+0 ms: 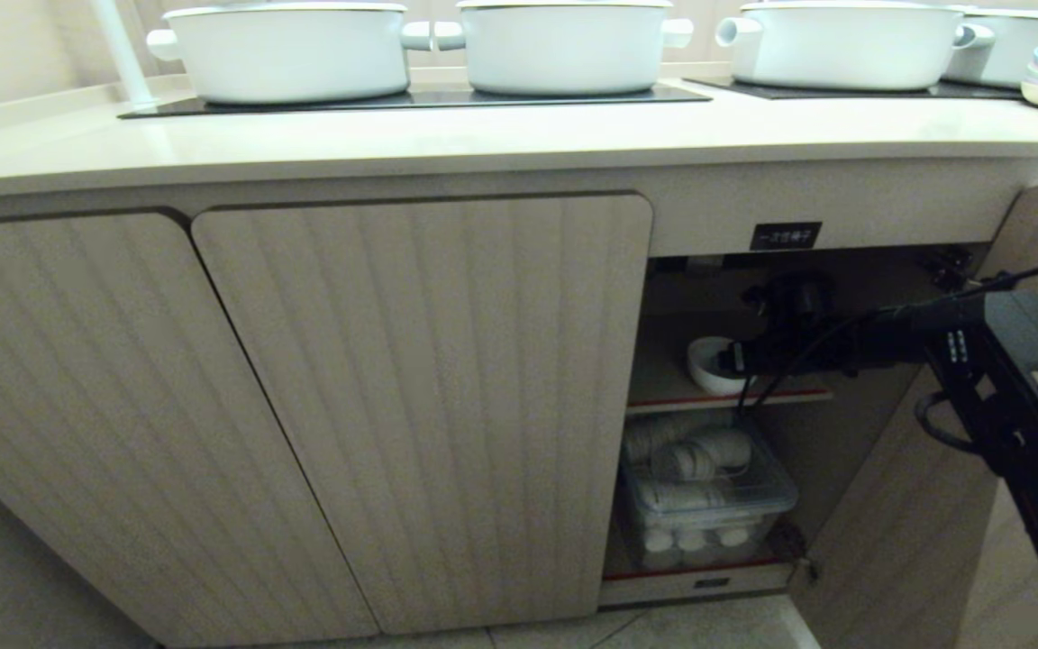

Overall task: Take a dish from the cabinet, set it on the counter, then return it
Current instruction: Take the bowl from the cabinet

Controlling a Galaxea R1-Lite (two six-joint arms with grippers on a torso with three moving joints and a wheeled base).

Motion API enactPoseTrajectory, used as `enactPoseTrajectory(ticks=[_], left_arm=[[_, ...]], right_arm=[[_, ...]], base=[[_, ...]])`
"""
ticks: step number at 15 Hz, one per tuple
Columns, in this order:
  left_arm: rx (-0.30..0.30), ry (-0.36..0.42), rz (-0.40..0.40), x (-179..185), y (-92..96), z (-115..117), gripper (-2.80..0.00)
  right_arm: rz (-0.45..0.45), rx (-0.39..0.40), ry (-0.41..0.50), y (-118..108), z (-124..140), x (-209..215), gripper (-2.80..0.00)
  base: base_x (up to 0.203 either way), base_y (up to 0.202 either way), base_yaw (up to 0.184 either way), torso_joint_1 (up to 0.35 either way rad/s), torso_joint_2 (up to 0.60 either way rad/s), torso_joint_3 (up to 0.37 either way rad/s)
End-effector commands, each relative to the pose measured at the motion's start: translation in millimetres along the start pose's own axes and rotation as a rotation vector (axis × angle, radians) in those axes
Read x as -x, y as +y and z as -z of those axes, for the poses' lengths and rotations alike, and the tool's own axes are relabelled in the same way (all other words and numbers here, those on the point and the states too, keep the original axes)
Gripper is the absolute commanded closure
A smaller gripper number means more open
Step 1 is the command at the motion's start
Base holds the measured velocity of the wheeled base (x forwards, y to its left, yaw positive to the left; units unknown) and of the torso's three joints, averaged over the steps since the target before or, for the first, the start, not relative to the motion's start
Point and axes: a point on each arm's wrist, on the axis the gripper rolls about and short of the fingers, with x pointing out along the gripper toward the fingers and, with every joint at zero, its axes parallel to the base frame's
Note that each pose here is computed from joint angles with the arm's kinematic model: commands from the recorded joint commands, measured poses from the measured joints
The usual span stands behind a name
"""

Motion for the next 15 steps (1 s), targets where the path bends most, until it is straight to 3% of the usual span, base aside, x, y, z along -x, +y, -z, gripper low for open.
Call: enactPoseTrajectory(ticks=[1,15], left_arm=[[0.001,-0.001,0.0,0.0,0.0,0.0,0.0],[0.001,-0.001,0.0,0.0,0.0,0.0,0.0]], right_arm=[[-0.002,0.001,0.011,-0.1,1.2,-0.3,-2.8],[-0.01,0.005,0.079,-2.9,5.5,1.4,-2.8]], base=[[0.0,0.0,0.0,0.0,0.0,0.0],[0.0,0.0,0.0,0.0,0.0,0.0]])
